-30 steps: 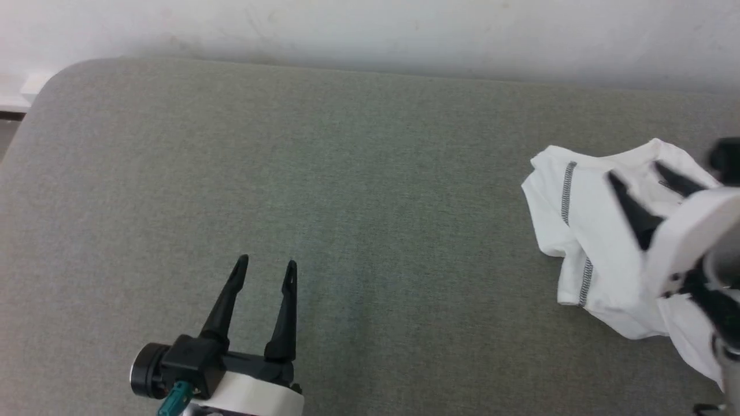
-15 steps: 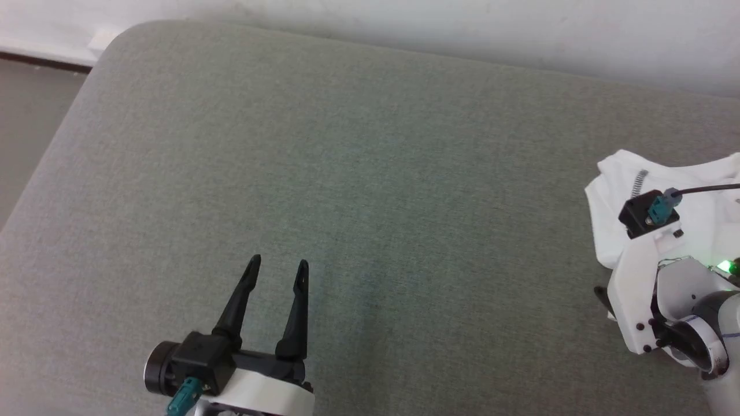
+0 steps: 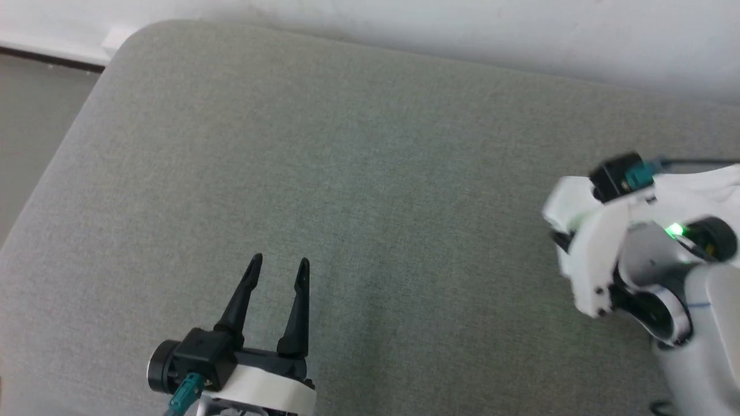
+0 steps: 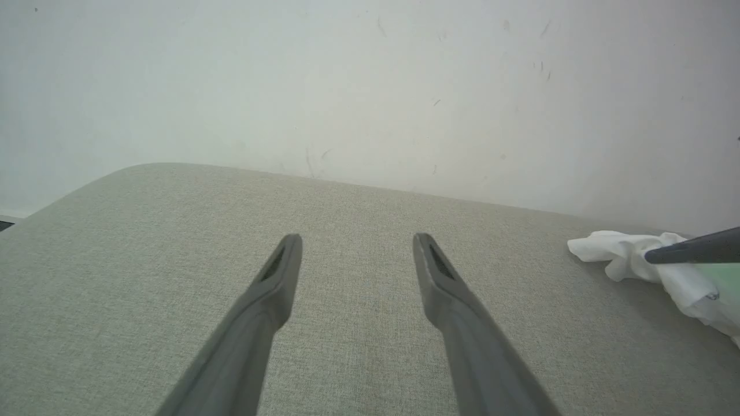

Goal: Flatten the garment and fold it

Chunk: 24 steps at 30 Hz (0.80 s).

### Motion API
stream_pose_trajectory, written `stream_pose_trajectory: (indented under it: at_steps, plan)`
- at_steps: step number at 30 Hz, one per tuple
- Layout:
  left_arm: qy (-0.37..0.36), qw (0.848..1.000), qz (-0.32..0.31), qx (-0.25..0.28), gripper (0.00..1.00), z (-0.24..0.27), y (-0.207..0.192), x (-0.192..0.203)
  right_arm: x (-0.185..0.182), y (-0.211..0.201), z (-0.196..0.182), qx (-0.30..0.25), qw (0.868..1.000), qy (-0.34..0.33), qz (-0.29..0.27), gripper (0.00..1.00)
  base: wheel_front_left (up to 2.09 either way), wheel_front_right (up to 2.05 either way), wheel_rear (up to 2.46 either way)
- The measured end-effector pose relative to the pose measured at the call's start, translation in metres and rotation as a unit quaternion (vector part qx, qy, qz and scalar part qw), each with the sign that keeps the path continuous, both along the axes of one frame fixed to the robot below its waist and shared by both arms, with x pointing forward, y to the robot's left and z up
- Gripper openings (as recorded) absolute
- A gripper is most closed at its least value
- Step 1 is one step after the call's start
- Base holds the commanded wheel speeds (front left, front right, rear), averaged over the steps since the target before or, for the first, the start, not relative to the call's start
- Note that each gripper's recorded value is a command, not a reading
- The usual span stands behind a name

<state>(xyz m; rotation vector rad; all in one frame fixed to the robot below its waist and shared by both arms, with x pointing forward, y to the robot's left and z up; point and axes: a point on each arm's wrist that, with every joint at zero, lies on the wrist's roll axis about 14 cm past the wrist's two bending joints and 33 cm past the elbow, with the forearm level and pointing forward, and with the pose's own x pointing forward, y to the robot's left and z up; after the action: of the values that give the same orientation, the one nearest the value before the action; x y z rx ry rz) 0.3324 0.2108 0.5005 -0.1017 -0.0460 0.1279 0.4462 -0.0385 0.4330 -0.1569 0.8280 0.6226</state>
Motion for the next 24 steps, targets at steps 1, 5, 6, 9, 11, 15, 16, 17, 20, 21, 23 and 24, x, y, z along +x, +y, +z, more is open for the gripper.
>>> stream_pose_trajectory:
  at_steps: [1,5,6,9,11,15,16,17,20,21,23,24]
  plan:
    - [-0.004,1.000,-0.002,0.000,1.00,0.002,-0.001,0.000,0.002,0.012,0.014,0.024,1.000,-0.012,0.004,0.00,0.00,0.00,0.00]
    - [-0.020,1.000,-0.008,-0.003,1.00,0.011,-0.005,-0.003,0.005,0.063,0.078,0.109,0.991,-0.069,0.041,0.00,0.00,0.00,0.00]
    - [-0.023,1.000,-0.009,-0.003,1.00,0.012,-0.006,-0.004,0.003,0.077,0.094,0.127,0.987,-0.081,0.054,0.00,0.00,0.00,0.00]
    - [-0.029,1.000,-0.010,-0.004,1.00,0.016,-0.006,-0.007,-0.007,0.115,0.129,0.165,0.975,-0.109,0.098,0.00,0.00,0.00,0.00]
    - [-0.029,1.000,-0.009,-0.006,1.00,0.015,-0.006,-0.010,-0.018,0.135,0.134,0.176,0.971,-0.105,0.127,0.00,0.00,0.00,0.00]
    - [-0.023,1.000,-0.003,-0.005,1.00,0.012,-0.003,-0.012,-0.038,0.158,0.105,0.184,0.969,-0.052,0.159,0.00,0.00,0.00,0.00]
    - [-0.020,1.000,-0.001,-0.005,1.00,0.011,-0.002,-0.012,-0.041,0.161,0.094,0.184,0.969,-0.039,0.161,0.07,0.00,0.00,0.00]
    - [-0.016,1.000,0.000,-0.006,1.00,0.008,-0.002,-0.013,-0.043,0.163,0.082,0.180,0.970,-0.025,0.160,0.47,0.00,0.00,0.00]
    - [-0.004,1.000,0.004,-0.007,1.00,0.001,0.000,-0.013,-0.051,0.166,0.043,0.157,0.974,0.020,0.162,1.00,0.00,0.00,0.00]
    - [0.000,1.000,0.005,-0.008,1.00,0.000,0.000,-0.013,-0.053,0.166,0.034,0.154,0.974,0.029,0.162,1.00,0.00,0.00,0.00]
    - [0.005,1.000,0.008,-0.008,1.00,-0.004,0.002,-0.012,-0.054,0.169,0.024,0.153,0.974,0.037,0.163,1.00,0.00,0.00,0.00]
    - [0.008,1.000,0.009,-0.008,1.00,-0.005,0.002,-0.012,-0.052,0.170,0.023,0.159,0.973,0.038,0.161,1.00,0.00,0.00,0.00]
